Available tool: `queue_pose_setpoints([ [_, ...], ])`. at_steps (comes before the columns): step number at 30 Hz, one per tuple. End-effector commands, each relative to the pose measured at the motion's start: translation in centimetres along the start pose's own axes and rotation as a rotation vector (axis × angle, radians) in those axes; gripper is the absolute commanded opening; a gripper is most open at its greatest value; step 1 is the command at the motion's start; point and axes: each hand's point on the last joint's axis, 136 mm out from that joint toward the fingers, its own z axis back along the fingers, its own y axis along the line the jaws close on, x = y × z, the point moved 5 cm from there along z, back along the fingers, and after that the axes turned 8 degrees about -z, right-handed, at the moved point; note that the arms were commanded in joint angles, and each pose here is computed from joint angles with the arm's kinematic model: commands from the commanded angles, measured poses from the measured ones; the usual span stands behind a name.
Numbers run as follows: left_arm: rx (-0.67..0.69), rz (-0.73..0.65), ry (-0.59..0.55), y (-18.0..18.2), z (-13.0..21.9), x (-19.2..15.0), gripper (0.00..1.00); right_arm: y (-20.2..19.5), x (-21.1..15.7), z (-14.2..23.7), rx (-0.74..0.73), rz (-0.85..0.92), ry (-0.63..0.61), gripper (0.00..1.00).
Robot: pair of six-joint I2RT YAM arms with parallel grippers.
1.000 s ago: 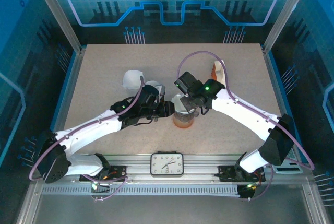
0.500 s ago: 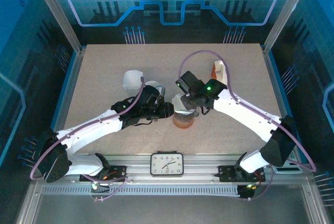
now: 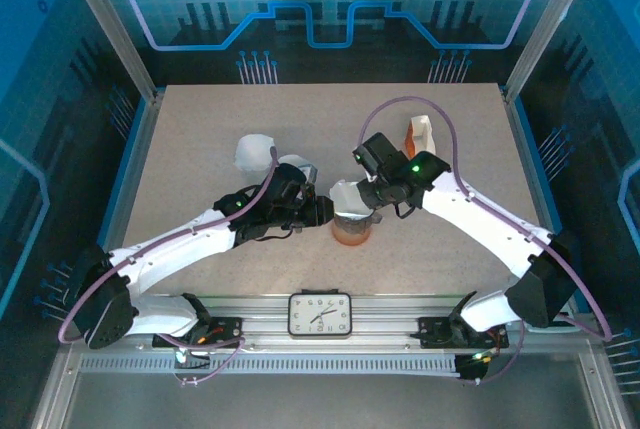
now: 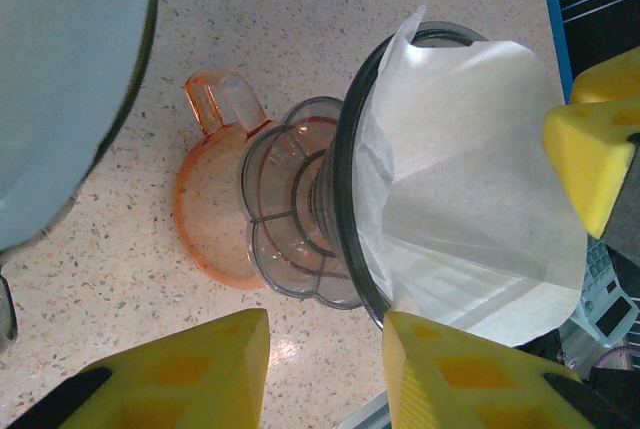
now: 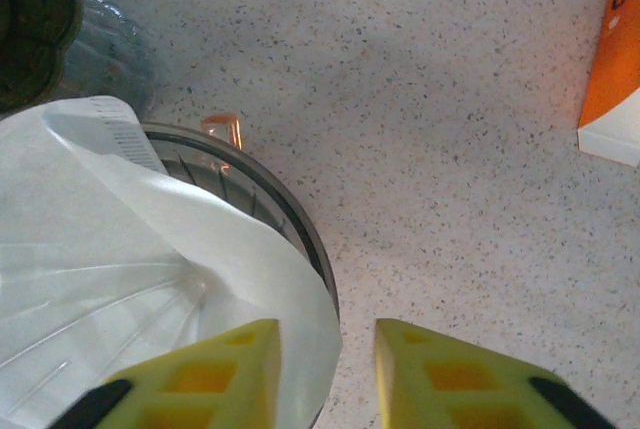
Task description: Place the coffee filter in the dripper
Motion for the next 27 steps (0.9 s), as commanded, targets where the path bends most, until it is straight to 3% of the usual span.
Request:
queue_pose_setpoints([
  [1, -0.005, -0.001, 0.021, 0.1, -0.3, -0.3, 0.36, -0.1, -0.3, 0.1, 0.018, -0.021, -0.003, 0.25],
  [9, -0.002, 0.001, 0.031, 0.2, -0.5, -0.4, 0.36, -0.2, -0.8, -0.6, 0.008, -0.021, 0.01, 0.25],
  [10, -0.004, -0.001, 0.03, 0.2, -0.5, -0.4, 0.36, -0.1, -0.7, -0.4, 0.009, -0.022, 0.003, 0.29],
  [13, -0.003, 0.001, 0.028, 0.2, -0.5, -0.4, 0.36, -0.1, 0.0, 0.6, 0.022, -0.026, -0.031, 0.55],
  [16, -0.003, 0.003, 0.032, 0.2, -0.7, -0.4, 0.36, 0.4, 0.5, 0.5, 0.059, -0.024, -0.025, 0.65],
  [27, -0.007, 0.0, 0.035, 0.2, -0.7, -0.5, 0.36, 1.5, 1.0, -3.1, 0.068, -0.006, 0.089, 0.68],
])
